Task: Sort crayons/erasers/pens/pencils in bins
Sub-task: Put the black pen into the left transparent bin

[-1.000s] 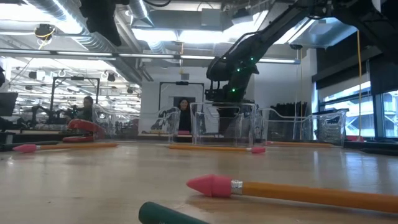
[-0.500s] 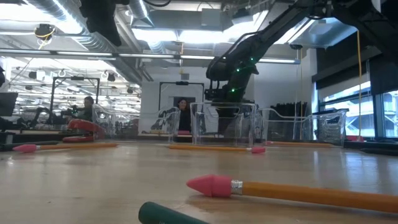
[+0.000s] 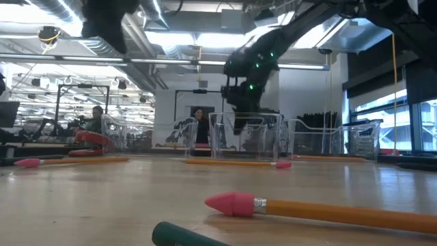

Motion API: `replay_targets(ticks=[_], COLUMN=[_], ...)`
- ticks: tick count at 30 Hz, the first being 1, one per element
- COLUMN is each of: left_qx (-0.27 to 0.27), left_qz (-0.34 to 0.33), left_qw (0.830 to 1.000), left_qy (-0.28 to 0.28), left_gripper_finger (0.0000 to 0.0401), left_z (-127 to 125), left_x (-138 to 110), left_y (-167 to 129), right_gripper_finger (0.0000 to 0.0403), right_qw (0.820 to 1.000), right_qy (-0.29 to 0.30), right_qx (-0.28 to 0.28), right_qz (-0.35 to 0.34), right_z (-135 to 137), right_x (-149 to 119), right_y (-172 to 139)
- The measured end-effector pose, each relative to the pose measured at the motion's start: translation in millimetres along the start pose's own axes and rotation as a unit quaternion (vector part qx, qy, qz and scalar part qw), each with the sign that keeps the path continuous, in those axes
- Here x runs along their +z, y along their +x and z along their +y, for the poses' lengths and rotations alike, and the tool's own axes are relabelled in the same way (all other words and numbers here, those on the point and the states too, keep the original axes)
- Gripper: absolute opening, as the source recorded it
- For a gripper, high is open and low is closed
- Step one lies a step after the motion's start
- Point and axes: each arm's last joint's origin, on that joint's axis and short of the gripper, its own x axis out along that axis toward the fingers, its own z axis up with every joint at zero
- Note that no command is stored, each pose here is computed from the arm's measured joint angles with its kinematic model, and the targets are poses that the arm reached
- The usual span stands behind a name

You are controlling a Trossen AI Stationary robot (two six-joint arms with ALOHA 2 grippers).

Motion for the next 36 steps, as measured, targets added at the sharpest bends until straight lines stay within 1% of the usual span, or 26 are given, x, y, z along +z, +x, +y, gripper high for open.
replay_targets(ticks=[3, 6, 8, 12, 16, 19, 22, 25, 26, 30, 32, 36], left_qx=[0.032, 0.063, 0.077, 0.075, 0.074, 0.066, 0.049, 0.022, 0.016, -0.011, -0.008, 0.014], left_qz=[0.04, 0.07, 0.082, 0.102, 0.13, 0.17, 0.216, 0.24, 0.245, 0.25, 0.246, 0.252], left_qw=[0.997, 0.988, 0.982, 0.976, 0.963, 0.95, 0.938, 0.932, 0.931, 0.937, 0.938, 0.933], left_qy=[-0.06, -0.12, -0.152, -0.176, -0.223, -0.254, -0.266, -0.269, -0.27, -0.246, -0.243, -0.258], left_gripper_finger=[0.0, 0.0, 0.0, 0.0, 0.0, 0.0, 0.0, 0.0, 0.0, 0.0, 0.0002, 0.0019], left_z=[5, 8, 8, 3, -2, -6, -13, -19, -20, -25, -25, -21], left_x=[-9, -18, -23, -31, -42, -54, -69, -82, -86, -97, -101, -108], left_y=[-1, -3, -4, -6, 1, 11, 25, 40, 44, 56, 60, 66], right_gripper_finger=[0.0093, 0.0088, 0.0085, 0.0078, 0.0072, 0.0071, 0.007, 0.007, 0.007, 0.007, 0.007, 0.007], right_qw=[1.0, 0.999, 0.999, 0.997, 0.992, 0.987, 0.979, 0.968, 0.967, 0.966, 0.965, 0.965], right_qy=[0.02, 0.019, 0.007, -0.03, -0.069, -0.095, -0.133, -0.154, -0.157, -0.155, -0.155, -0.155], right_qx=[-0.001, -0.001, 0.001, 0.017, 0.045, 0.056, 0.06, 0.058, 0.058, 0.054, 0.052, 0.052], right_qz=[-0.009, -0.035, -0.049, -0.076, -0.099, -0.115, -0.145, -0.187, -0.192, -0.2, -0.203, -0.206], right_z=[-1, 0, 6, 26, 53, 74, 90, 99, 100, 99, 98, 98], right_x=[14, 31, 41, 57, 68, 73, 79, 83, 83, 82, 81, 81], right_y=[-20, -43, -58, -87, -115, -137, -157, -172, -175, -183, -186, -188])
